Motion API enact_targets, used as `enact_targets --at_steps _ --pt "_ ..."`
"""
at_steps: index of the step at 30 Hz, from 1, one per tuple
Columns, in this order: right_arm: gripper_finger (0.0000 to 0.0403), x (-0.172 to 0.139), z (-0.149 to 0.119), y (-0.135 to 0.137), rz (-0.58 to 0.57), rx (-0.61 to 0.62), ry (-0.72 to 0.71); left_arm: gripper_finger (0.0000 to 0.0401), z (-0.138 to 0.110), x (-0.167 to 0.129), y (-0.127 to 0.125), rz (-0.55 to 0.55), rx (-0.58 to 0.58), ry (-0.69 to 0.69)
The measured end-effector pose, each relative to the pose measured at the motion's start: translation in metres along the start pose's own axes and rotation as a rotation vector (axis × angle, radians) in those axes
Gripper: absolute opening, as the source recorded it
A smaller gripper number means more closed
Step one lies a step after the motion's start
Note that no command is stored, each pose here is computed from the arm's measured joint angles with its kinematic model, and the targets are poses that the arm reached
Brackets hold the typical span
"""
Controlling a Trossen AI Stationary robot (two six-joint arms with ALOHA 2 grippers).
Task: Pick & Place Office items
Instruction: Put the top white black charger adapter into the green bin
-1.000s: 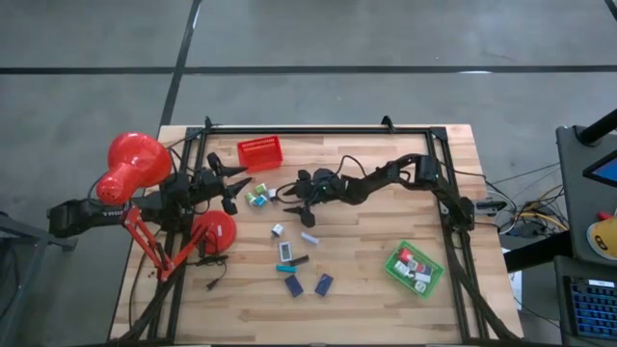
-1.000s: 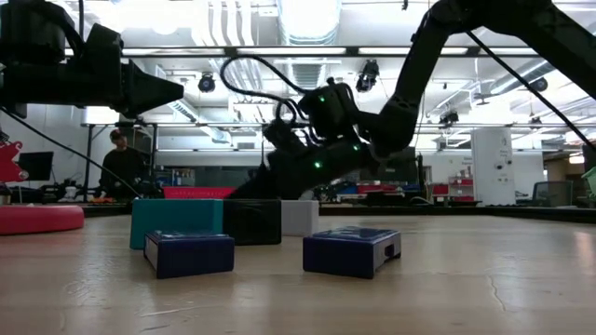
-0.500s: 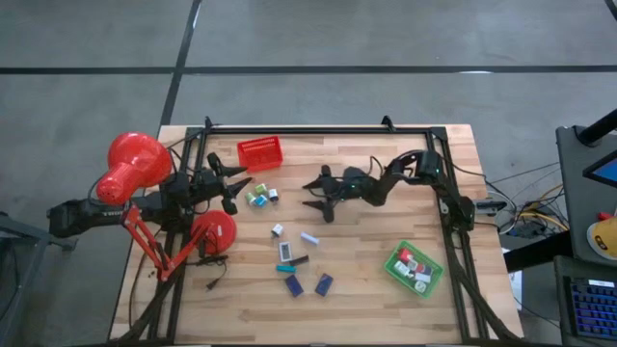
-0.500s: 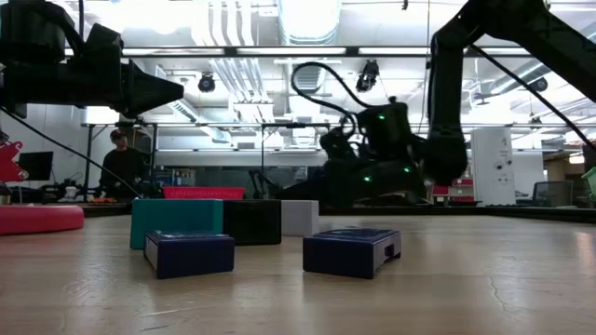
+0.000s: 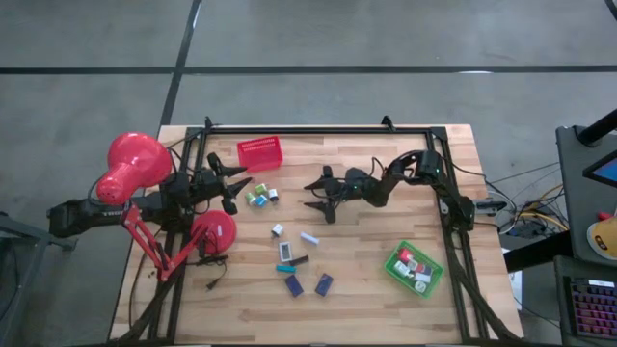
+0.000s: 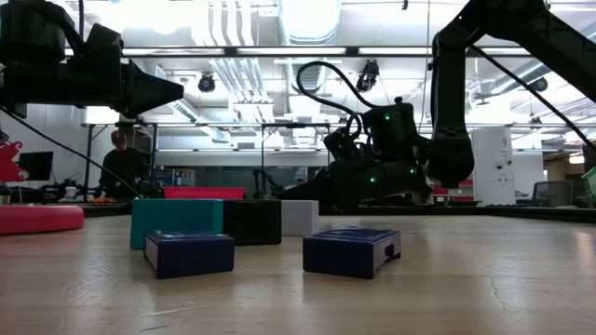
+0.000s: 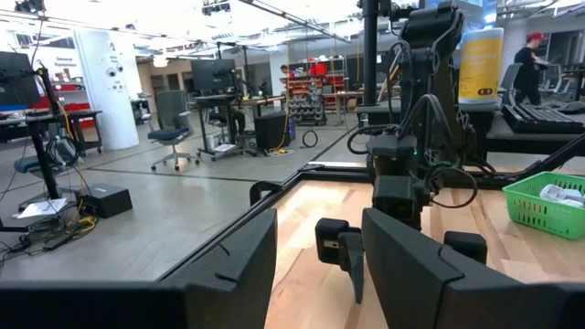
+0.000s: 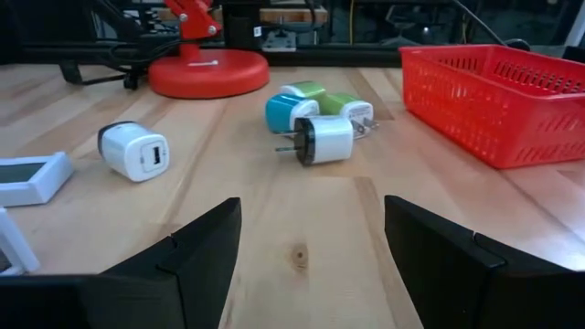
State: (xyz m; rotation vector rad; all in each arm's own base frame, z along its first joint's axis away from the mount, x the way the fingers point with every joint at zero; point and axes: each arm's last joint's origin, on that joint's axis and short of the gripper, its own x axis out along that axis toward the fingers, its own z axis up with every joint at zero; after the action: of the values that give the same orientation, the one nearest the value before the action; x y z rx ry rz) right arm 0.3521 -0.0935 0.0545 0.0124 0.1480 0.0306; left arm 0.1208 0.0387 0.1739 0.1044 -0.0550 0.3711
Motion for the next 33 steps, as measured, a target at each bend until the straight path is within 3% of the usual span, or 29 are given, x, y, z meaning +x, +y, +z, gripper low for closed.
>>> enact_targets --at_steps 30,33 --pt "0.0260 0.0001 -0.0001 -0.0001 0.001 0.001 0.003 0.0168 0.0000 0.0000 0.0000 0.000 0.000 0.000" --pt "0.0260 0.0001 -0.0001 -0.0001 0.001 0.001 0.003 0.0168 0.0000 0.0000 0.0000 0.000 -0.053 0.000"
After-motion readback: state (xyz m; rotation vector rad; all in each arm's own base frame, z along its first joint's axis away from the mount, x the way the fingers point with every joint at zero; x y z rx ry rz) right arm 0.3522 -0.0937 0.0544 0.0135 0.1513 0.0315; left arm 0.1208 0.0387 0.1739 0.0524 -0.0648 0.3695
